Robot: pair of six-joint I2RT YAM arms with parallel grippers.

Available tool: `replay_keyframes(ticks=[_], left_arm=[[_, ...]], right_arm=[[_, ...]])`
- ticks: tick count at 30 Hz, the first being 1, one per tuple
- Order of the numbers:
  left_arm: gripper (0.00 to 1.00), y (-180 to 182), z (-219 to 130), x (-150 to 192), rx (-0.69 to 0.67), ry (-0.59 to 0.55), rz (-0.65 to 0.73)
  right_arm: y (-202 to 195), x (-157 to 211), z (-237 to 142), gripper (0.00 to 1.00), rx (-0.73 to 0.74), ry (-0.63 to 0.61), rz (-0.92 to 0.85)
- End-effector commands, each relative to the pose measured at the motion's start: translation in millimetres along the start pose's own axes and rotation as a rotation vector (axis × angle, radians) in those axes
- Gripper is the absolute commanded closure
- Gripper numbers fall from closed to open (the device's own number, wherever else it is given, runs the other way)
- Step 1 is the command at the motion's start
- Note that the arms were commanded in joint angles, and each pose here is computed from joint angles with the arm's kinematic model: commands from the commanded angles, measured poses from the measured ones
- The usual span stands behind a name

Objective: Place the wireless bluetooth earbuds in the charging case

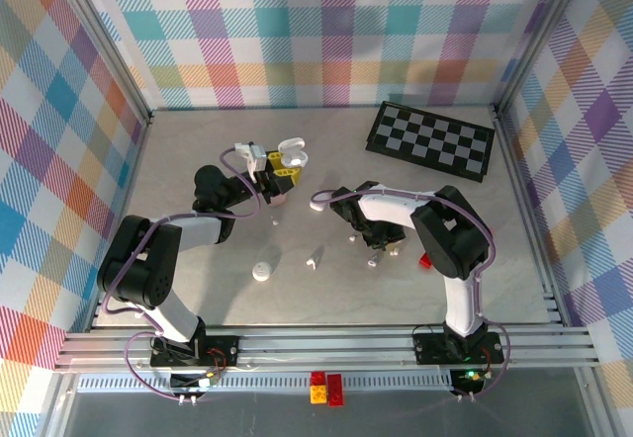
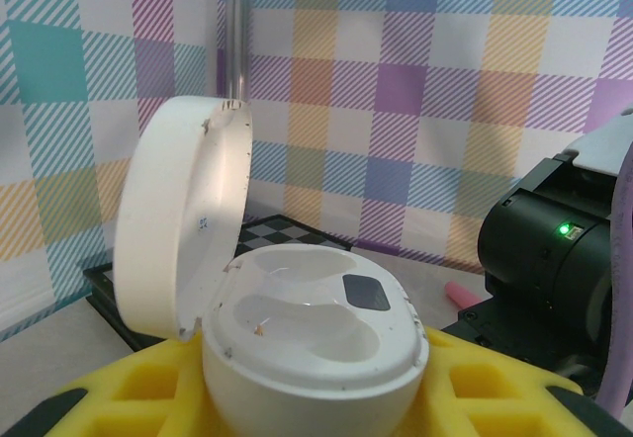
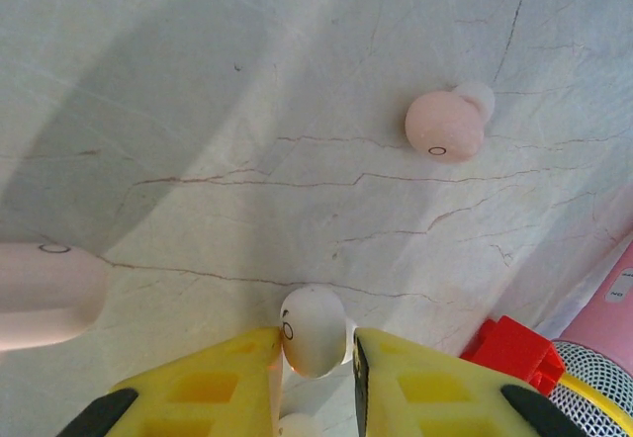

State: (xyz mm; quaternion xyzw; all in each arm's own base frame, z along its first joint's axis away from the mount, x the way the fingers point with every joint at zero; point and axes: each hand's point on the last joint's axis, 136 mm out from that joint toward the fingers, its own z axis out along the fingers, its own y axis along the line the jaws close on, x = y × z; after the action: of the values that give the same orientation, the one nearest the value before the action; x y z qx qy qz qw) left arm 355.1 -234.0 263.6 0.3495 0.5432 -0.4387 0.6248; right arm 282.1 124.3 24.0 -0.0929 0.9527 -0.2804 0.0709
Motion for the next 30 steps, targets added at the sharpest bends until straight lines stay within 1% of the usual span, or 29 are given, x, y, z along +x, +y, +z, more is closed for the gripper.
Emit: replay_keyframes(ticks=[1,7,13,16,18,22,27,30], left_arm=[[0.62,-8,-5,-19,0.025,-0.042,0.092],[0.62,-9,-6,-18,0.025,-0.041,0.09],[0.62,-8,-6,-17,0.026,-0.038,0.088],[0.62,-9,-6,-17,0.026,-0.038,0.088],[0.62,-9,-5,-17,0.025,-0.04,0.091],[0.62,-8,-5,-17,0.018,-0.042,0.095],[0.62,-6,-5,-18,-0.014,-0.051,0.119],[0.62,-6,-3,-17,-0.025,-0.052,0.13]], right_arm=[[-2,-2,3,0.73,0.025,0.015,0.005],[1,-4,7,0.74,0.022,0.028,-0.008],[1,-4,5,0.78,0.016,0.024,-0.013],[-1,-6,-1,0.79,-0.011,0.003,-0.003],[-1,-7,-9,0.79,-0.057,-0.024,0.017],[2,-10,-29,0.79,-0.2,-0.06,0.061],[5,-13,-58,0.79,-0.419,-0.093,0.146],[5,-14,-76,0.79,-0.591,-0.104,0.218]])
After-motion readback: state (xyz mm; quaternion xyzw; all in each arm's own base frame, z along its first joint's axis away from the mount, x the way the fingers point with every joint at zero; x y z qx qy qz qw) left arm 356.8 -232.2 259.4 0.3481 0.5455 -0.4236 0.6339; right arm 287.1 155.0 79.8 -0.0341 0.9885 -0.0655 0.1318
